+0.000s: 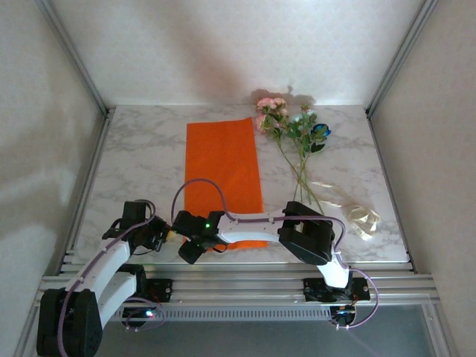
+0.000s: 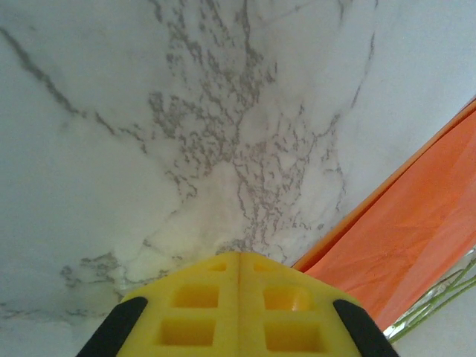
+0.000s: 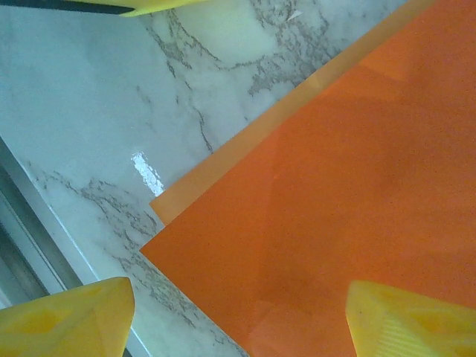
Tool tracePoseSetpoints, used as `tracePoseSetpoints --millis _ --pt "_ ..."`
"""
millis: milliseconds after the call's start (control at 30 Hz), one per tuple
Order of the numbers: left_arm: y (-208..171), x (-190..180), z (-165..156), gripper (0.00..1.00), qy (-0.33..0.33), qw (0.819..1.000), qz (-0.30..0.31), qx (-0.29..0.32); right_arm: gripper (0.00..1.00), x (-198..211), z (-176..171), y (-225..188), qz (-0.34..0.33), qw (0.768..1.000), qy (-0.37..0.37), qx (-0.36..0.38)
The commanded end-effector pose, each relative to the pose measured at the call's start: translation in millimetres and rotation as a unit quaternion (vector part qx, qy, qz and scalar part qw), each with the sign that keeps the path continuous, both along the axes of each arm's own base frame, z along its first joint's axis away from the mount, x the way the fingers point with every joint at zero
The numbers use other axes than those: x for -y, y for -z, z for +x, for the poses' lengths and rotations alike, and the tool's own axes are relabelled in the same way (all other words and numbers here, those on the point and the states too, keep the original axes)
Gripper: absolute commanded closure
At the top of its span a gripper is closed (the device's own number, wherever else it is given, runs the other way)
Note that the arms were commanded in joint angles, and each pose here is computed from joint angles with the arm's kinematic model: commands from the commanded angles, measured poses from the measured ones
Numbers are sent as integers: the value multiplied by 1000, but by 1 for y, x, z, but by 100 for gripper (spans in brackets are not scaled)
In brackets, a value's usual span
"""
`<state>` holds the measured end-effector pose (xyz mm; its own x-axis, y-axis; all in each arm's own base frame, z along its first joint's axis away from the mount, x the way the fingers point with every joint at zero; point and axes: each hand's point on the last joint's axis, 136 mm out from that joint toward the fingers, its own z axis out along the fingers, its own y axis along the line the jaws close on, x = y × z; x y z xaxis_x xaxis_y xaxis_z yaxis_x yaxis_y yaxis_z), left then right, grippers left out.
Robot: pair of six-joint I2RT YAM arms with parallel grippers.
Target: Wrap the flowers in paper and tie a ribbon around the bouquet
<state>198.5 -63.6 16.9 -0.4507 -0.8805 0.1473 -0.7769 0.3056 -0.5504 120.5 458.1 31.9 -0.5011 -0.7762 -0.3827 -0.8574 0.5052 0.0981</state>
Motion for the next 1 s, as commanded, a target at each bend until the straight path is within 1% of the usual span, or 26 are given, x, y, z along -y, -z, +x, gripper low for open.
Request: tracePoseSetpoints --millis 0,67,133,200,233,300,367,400,433,567,633,800,867,967 --pt "-4 1 3 96 4 1000 -5 8 24 -10 -2 2 5 1000 0 -7" --pt "-6 1 4 96 7 1000 -3 9 23 -7 0 11 -3 1000 14 -9" --pt "-7 1 5 96 10 1000 -2 10 25 -5 5 20 -11 999 31 -10" --pt "-10 3 6 96 12 1000 -7 14 35 -3 11 24 -12 999 50 -12" --pt "-11 4 7 96 14 1000 -10 15 42 -3 13 24 -10 998 55 -13" --pt "-14 6 8 96 19 1000 -16 19 63 -1 18 21 -7 998 65 -11" --pt "-16 9 9 96 28 999 -21 20 82 0 22 13 3 997 75 -14" --pt "-18 9 9 96 33 999 -21 20 92 0 25 6 15 996 83 -17" --pt "-19 10 10 96 36 999 -20 18 100 -1 28 -2 29 995 89 -20" --pt "-28 15 16 96 46 998 -29 25 100 4 42 -40 92 987 125 -49" --pt "-33 21 19 95 52 997 -40 28 100 9 47 -52 115 981 140 -69" --pt "-46 55 30 95 90 993 -65 42 100 20 54 -70 162 965 171 -120" --pt "-47 67 34 95 95 992 -68 42 100 28 60 -78 173 958 193 -121" --pt "-44 76 41 96 87 993 -66 44 100 50 73 -94 179 952 233 -90"
